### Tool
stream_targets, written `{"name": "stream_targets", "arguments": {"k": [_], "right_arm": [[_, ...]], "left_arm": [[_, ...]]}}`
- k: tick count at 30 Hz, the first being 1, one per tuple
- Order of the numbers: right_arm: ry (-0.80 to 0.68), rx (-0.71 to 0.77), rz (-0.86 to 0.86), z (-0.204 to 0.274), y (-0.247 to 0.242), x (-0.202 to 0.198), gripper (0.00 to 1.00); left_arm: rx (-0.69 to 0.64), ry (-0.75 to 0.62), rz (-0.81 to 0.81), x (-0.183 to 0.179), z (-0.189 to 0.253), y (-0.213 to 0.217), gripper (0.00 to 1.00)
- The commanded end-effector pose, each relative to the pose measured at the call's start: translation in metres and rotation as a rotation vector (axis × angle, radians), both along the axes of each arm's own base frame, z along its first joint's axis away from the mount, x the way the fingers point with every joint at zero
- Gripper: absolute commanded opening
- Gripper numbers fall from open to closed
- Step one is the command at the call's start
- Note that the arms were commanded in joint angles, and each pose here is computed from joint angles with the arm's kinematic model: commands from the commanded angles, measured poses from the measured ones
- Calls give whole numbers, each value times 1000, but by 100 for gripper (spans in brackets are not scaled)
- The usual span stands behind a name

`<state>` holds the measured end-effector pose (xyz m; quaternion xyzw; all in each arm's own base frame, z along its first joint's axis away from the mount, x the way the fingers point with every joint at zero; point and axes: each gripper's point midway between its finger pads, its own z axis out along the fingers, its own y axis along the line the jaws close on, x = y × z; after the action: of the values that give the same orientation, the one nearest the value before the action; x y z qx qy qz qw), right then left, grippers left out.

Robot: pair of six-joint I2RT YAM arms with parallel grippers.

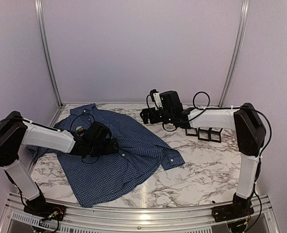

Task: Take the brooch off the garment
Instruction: Smooth out the flattened clothing at the center of the board.

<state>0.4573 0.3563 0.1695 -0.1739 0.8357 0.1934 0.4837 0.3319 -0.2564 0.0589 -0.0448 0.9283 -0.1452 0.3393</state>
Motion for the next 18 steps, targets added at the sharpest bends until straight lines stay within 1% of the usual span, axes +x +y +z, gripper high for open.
{"name": "stream_targets", "arguments": {"k": [1, 9, 14, 18], "right_arm": [[-21, 9, 14, 8, 8, 7, 99], [-10, -7, 3, -3, 7, 9, 99], [-3, -6, 7, -5, 8, 9, 99], [0, -7, 9, -4, 9, 7, 98]], "left_arm": [[-9, 60, 19, -17, -20, 5, 99], [4, 101, 44, -44, -32, 18, 99], [28, 119, 63, -59, -38, 34, 99], [18, 127, 88, -69, -40, 46, 99]]}}
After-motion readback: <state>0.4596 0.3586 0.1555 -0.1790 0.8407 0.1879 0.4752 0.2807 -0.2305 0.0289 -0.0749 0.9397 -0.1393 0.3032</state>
